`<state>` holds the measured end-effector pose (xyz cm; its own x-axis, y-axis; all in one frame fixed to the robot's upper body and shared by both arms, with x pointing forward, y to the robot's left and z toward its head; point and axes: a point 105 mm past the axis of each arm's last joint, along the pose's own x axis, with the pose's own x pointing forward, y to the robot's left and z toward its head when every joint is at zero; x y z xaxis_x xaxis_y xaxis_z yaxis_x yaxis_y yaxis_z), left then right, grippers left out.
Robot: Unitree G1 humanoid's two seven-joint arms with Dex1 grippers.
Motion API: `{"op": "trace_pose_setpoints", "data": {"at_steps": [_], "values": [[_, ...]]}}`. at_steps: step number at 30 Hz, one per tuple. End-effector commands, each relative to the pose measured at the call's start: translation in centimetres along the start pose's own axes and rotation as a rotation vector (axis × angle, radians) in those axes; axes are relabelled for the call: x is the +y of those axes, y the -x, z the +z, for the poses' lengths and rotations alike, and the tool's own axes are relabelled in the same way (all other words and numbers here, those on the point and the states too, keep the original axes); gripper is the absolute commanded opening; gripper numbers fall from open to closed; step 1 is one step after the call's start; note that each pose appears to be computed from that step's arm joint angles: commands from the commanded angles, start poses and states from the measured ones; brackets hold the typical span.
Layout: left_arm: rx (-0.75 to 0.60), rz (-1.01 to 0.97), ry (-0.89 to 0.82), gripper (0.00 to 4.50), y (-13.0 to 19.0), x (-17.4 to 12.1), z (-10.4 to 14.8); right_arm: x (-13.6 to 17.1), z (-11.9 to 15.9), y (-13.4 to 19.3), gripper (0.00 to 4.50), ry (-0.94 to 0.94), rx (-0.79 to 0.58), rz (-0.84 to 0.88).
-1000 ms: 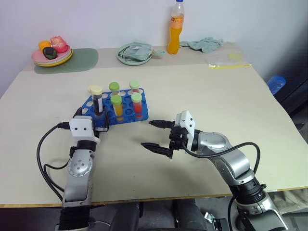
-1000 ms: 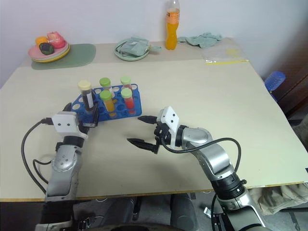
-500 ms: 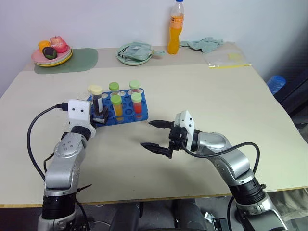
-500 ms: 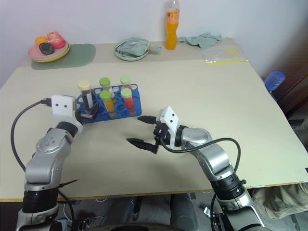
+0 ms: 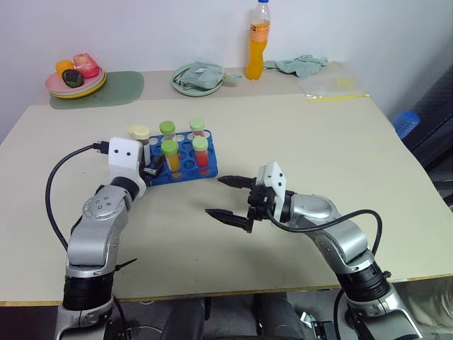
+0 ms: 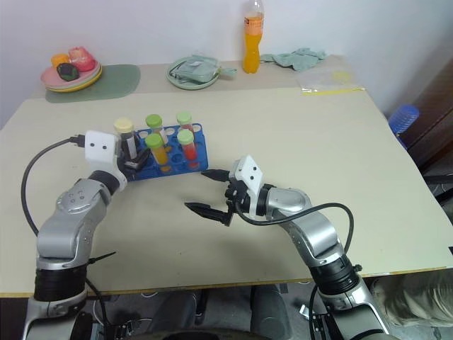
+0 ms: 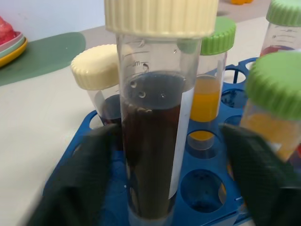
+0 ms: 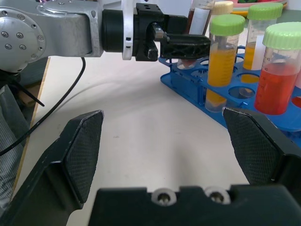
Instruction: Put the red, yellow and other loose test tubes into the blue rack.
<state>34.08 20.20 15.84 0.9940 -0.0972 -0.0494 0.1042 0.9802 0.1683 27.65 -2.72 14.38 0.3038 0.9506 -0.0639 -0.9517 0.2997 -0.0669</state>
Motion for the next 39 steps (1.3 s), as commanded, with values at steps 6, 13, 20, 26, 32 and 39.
{"op": "trace_pose_setpoints", "data": {"at_steps": [6,13,20,26,32,39], "values": [[-0.039,0.009,-0.043,1.75,0.2,0.0,1.1,0.5,1.1,-0.1,4.5,0.023,-0.043,0.013],[-0.037,0.015,-0.049,0.99,0.2,0.0,1.1,0.5,1.1,-0.1,4.5,0.021,-0.045,0.014],[-0.086,0.037,-0.044,0.86,0.6,0.0,1.5,0.5,1.1,-0.1,4.5,0.019,-0.047,0.013],[-0.204,0.097,-0.008,0.86,1.8,0.6,1.1,0.5,1.1,-0.1,4.5,0.014,-0.05,0.014],[-0.277,0.134,0.035,0.86,2.3,0.8,0.2,0.4,1.1,-0.1,4.5,0.014,-0.051,0.016],[-0.309,0.128,0.045,0.86,1.9,0.3,-0.6,0.4,1.2,-0.2,4.5,0.017,-0.05,0.023]]}}
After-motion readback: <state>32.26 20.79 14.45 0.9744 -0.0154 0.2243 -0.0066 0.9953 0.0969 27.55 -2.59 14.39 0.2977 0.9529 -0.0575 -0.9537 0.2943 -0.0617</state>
